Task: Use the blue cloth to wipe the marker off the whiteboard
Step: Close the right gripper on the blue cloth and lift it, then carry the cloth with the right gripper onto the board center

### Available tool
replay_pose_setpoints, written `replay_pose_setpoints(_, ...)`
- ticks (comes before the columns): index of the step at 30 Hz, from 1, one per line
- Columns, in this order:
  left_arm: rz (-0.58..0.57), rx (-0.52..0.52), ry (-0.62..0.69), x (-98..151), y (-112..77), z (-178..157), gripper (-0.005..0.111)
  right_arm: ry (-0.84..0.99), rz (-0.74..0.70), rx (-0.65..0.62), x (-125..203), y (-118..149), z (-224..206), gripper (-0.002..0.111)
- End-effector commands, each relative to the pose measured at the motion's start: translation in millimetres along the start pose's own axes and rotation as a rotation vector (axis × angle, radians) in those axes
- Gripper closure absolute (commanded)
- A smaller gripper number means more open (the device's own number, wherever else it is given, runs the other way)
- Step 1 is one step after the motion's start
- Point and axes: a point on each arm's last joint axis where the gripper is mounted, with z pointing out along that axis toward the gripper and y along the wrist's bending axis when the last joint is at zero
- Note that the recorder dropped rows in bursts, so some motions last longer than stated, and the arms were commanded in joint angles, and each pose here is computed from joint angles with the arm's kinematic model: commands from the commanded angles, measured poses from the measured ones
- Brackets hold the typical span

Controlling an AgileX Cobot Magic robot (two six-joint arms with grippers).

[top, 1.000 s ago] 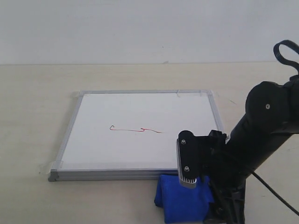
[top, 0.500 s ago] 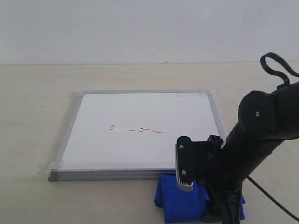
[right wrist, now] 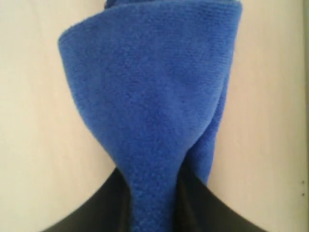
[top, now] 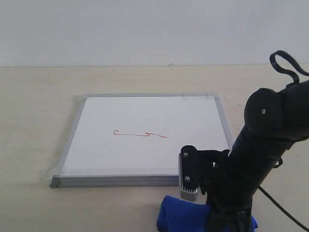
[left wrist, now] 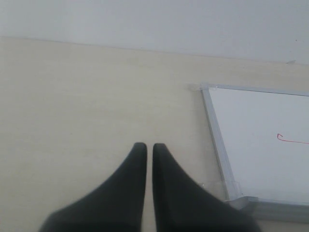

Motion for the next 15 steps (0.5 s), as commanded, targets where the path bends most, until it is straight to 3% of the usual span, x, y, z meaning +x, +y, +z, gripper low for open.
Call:
replay_pose_setpoints(1,-0.003,0.002,-0.018,-2.2,-0.3,-0.6,0.102,-0.072,0.050,-0.048,-20.4,0.1,-25.9,0.108)
replay_pose_setpoints(8,-0.003,0.002,-0.018,-2.2,-0.3,-0.6,0.102,-0.245,0.141,0.181,-50.0,-10.9,-86.0,0.108)
replay_pose_setpoints(15,-0.003,0.002,-0.018,-2.2,-0.3,-0.6,0.102,-0.385,0.448,0.523,-68.7,-54.8,-123.8,0.108)
